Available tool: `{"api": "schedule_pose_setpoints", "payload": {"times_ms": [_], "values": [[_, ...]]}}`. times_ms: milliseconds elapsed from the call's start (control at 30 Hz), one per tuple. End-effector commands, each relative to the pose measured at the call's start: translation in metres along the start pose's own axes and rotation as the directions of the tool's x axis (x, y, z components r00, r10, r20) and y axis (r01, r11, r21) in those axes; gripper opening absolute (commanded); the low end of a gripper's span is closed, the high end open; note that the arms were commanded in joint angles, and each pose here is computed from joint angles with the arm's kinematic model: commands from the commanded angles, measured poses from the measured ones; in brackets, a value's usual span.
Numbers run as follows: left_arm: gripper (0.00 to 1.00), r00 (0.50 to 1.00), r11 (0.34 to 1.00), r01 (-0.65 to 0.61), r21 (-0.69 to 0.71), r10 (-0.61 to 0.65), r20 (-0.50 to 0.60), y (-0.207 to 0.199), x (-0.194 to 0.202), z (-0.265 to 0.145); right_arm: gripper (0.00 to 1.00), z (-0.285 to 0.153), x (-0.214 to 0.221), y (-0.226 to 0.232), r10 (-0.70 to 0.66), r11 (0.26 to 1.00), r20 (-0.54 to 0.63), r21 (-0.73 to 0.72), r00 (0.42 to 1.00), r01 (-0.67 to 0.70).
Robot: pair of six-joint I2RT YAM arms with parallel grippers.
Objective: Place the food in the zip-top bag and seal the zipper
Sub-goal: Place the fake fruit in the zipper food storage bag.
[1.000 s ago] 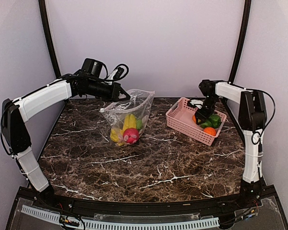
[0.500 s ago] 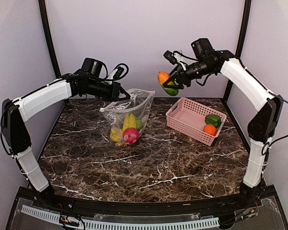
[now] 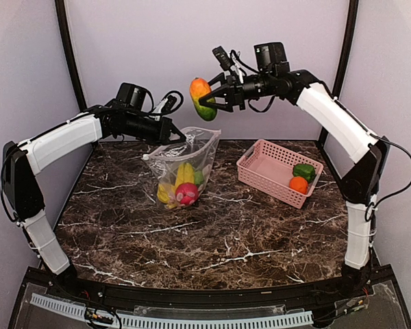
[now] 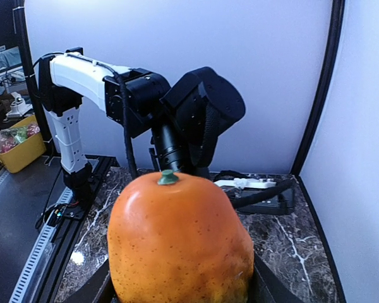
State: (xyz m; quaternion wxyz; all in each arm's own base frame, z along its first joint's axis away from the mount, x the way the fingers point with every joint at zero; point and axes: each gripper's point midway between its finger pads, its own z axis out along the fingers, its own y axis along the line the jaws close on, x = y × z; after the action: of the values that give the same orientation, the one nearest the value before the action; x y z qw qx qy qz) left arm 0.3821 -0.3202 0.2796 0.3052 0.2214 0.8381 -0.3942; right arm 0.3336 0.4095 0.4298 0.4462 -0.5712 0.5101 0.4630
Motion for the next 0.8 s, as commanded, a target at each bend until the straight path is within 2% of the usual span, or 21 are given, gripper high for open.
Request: {"api": "schedule_pose_setpoints", "payload": {"times_ms": [0,267,533,667,767], "values": [[0.01,0.998,1.0,-0.026,0.018,0.025,0.052,-0.018,-0.016,-0.017,0.48,0.024,0.018,0.0,0.028,0.997,0.011,-0.072,1.0,-0.027],[0.01,0.999,0.999,-0.024,0.023,0.022,0.045,-0.017,-0.014,-0.016,0.56,0.039,0.041,-0.004,0.085,0.99,-0.001,-0.112,0.996,-0.084],[0.01,0.998,0.999,-0.035,0.024,0.034,0.049,-0.019,-0.015,-0.018,0.6,0.046,0.062,-0.008,0.101,0.988,-0.029,-0.112,0.994,-0.104],[0.01,0.998,0.999,-0.04,0.024,0.038,0.049,-0.019,-0.015,-0.018,0.78,0.046,0.065,-0.008,0.103,0.989,-0.043,-0.099,0.994,-0.107],[0.01,0.998,0.999,-0.038,0.028,0.037,0.046,-0.019,-0.014,-0.018,0.84,0.042,0.06,-0.011,0.074,0.996,-0.057,-0.054,0.996,-0.077]]}}
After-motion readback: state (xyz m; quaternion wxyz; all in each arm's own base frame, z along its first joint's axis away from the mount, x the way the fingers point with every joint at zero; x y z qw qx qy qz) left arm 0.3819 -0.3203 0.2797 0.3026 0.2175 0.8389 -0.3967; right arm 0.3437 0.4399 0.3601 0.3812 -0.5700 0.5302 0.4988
